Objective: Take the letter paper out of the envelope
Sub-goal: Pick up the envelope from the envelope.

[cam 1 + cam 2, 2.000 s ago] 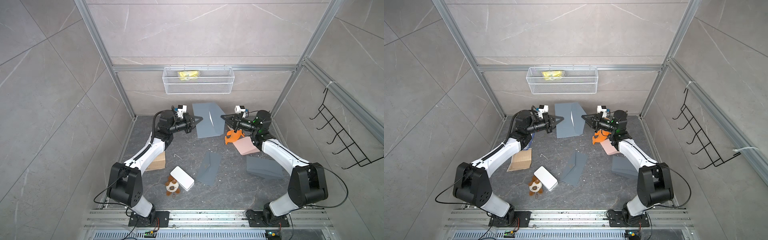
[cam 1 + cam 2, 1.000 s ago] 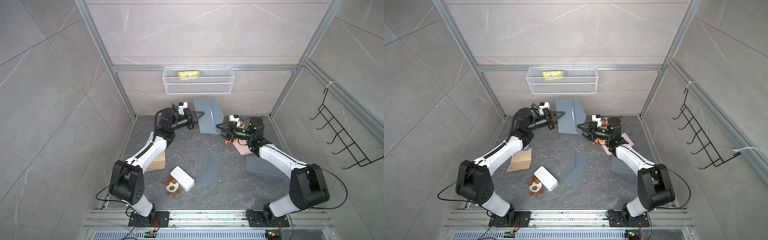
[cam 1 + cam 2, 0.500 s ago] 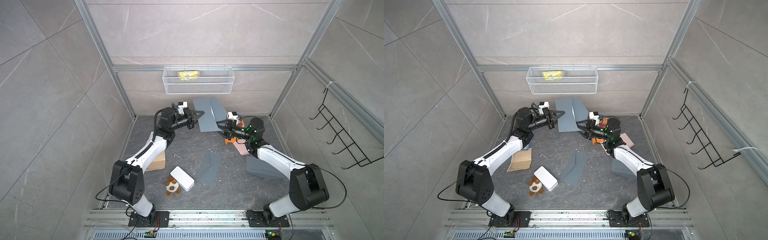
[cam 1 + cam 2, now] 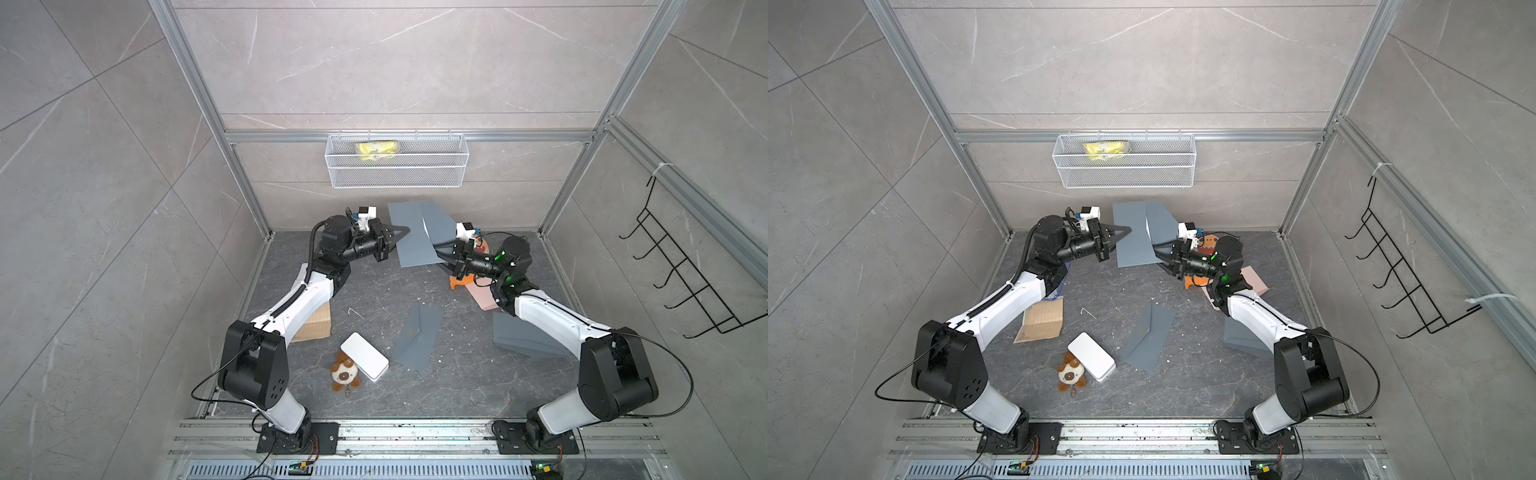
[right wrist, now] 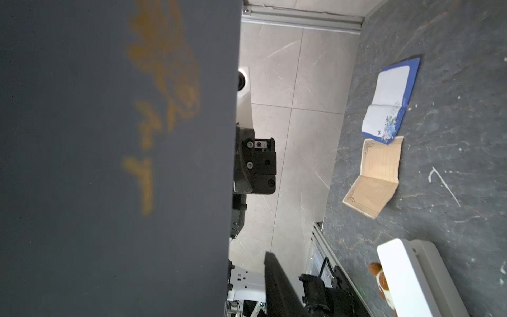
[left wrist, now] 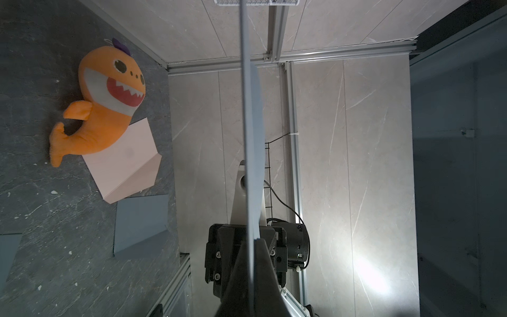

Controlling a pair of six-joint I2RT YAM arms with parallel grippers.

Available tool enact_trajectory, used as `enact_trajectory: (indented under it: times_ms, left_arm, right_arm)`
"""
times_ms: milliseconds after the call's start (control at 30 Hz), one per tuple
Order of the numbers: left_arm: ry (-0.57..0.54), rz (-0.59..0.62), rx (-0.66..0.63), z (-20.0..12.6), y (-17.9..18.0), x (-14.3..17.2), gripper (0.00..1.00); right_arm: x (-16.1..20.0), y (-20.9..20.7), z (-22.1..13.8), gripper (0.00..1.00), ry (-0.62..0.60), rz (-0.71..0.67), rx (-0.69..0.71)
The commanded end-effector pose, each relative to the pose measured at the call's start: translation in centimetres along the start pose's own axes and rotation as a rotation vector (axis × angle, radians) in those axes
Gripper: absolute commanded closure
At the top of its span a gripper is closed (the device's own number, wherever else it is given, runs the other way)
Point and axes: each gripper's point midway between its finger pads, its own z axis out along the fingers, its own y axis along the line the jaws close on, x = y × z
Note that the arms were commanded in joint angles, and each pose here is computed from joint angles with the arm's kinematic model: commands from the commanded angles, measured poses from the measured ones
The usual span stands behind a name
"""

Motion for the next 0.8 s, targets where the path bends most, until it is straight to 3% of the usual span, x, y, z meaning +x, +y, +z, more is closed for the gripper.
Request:
enact_trajectory:
  times_ms: [0, 200, 367, 633, 767]
  left_arm:
    - [0.112, 0.098, -0.012, 0.0, -1.3, 1.9, 1.0]
    - [0.143, 0.108, -0.027, -0.1, -1.0, 2.4, 1.0]
    - [0.136, 0.107, -0.022, 0.1, -1.1, 2.2, 1.0]
    - [0.135, 0.099, -0.032, 0.0, -0.5, 2.3, 1.0]
    - [0.128, 0.1, -0.038, -0.1, -0.2, 2.3, 1.0]
  right_arm:
    - [1.0, 0.9, 0.2, 0.67, 0.074, -0.048, 0.024]
    - [1.3, 0.3, 0.1, 0.66, 0.1, -0.043, 0.056]
    - [1.3, 0.2, 0.1, 0.72, 0.09, -0.046, 0.055]
    - [0.8, 1.1, -0.1, 0.99, 0.047, -0.084, 0.043]
    - [0.7, 1.2, -0.4, 1.0, 0.018, -0.115, 0.056]
